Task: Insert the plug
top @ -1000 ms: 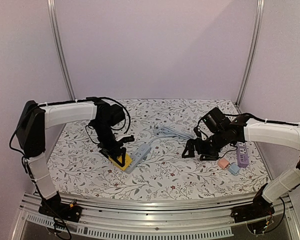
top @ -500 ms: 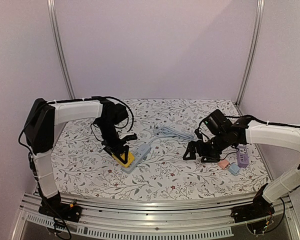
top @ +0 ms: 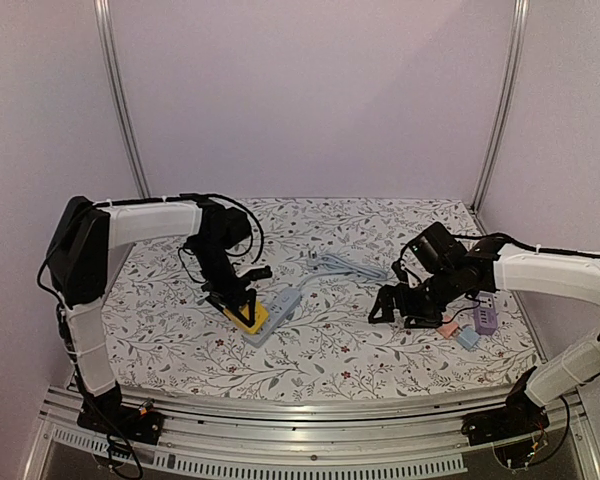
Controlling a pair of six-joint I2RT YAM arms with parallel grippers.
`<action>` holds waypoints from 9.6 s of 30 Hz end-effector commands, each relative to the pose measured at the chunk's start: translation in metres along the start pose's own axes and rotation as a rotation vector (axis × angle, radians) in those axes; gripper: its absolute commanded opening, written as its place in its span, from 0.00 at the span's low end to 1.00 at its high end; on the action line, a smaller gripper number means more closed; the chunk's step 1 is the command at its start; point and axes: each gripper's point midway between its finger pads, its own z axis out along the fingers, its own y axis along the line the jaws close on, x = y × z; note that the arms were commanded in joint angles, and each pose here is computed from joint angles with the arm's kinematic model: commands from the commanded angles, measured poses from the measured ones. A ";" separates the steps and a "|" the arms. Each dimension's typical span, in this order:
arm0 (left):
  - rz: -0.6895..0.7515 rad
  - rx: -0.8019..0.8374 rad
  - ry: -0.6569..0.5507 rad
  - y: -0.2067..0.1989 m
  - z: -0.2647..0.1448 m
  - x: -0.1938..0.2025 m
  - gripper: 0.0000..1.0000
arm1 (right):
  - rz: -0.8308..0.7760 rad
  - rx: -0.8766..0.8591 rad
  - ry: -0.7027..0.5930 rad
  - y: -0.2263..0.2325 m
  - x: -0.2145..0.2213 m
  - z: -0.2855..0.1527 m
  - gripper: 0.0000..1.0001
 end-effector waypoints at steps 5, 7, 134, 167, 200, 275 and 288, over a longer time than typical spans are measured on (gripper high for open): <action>-0.034 0.052 -0.002 -0.007 -0.002 0.006 0.00 | -0.006 -0.011 -0.020 0.003 0.000 -0.003 0.99; -0.053 0.042 0.010 -0.005 -0.003 0.010 0.00 | -0.005 -0.010 -0.021 0.002 0.001 -0.003 0.99; 0.054 -0.500 0.185 0.032 -0.003 0.017 0.00 | 0.047 -0.014 -0.014 -0.012 0.022 -0.004 0.99; 0.028 -0.427 0.292 0.026 0.054 0.017 0.00 | -0.080 -0.005 0.043 0.024 -0.014 0.014 0.99; 0.003 -0.460 0.183 0.028 0.044 -0.005 0.13 | -0.144 0.022 0.089 0.023 -0.019 0.032 0.99; -0.003 -0.768 -0.565 -0.013 -0.215 0.010 0.99 | -0.166 0.028 0.004 0.064 -0.048 0.006 0.99; -0.131 -1.050 -0.810 0.008 -0.291 0.053 0.99 | -0.161 0.076 -0.012 0.059 -0.053 0.002 0.99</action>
